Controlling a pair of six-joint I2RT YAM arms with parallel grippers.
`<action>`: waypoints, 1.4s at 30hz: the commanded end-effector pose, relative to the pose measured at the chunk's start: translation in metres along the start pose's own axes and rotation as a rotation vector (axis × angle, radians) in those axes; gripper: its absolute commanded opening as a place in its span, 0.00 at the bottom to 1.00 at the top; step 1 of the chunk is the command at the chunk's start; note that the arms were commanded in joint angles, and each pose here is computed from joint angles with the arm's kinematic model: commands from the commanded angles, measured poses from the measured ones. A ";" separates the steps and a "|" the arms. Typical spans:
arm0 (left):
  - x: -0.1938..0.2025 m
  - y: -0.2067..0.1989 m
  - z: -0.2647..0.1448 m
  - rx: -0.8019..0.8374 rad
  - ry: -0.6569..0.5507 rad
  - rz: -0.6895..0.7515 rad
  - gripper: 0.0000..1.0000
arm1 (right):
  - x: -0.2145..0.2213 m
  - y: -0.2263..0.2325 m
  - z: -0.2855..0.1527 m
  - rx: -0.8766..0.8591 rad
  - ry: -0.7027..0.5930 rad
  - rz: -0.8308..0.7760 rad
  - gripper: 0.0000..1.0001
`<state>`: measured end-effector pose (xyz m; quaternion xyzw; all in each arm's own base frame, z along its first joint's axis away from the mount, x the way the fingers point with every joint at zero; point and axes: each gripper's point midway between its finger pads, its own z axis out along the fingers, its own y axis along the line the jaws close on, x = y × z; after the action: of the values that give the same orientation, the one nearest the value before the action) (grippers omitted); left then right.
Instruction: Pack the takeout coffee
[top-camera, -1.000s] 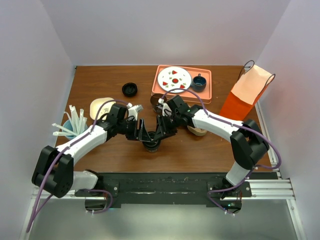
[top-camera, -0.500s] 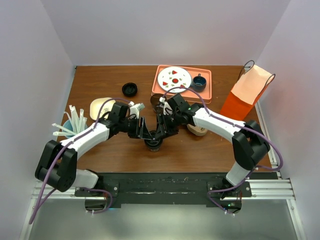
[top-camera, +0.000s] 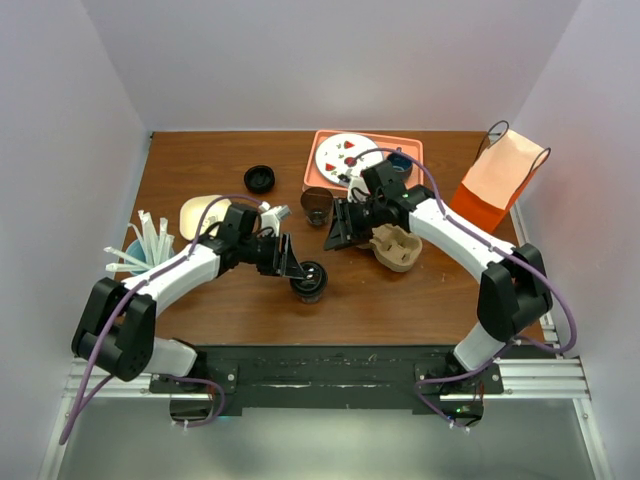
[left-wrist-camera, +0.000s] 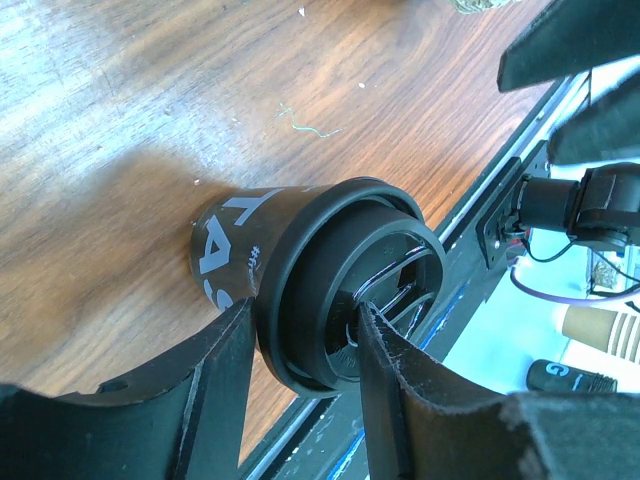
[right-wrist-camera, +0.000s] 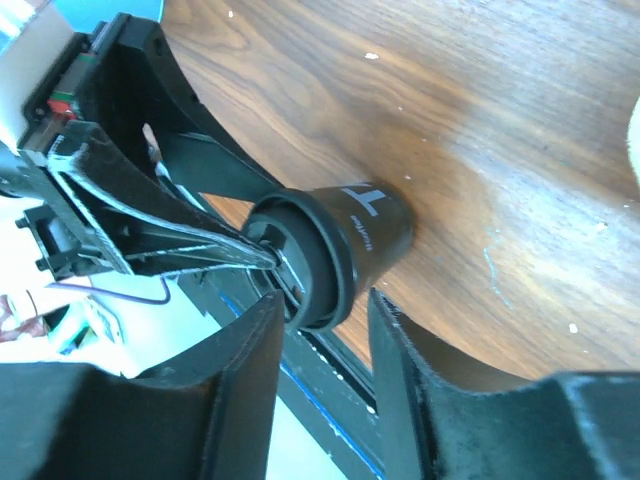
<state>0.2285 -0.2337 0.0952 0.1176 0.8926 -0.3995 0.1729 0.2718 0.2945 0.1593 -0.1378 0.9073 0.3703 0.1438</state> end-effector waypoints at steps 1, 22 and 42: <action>0.032 0.049 0.003 -0.204 0.106 0.007 0.40 | 0.011 0.000 0.004 -0.076 0.071 -0.063 0.40; 0.038 0.052 0.007 -0.230 0.119 -0.025 0.40 | 0.046 -0.013 0.039 -0.222 0.232 -0.056 0.33; 0.062 0.083 0.016 -0.342 0.171 -0.103 0.36 | 0.099 -0.090 0.064 0.075 0.198 0.165 0.14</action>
<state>0.2326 -0.2396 0.0887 0.1092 0.8949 -0.3994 0.1661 0.2400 0.2977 0.0925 -0.1534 0.8763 0.4538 0.0512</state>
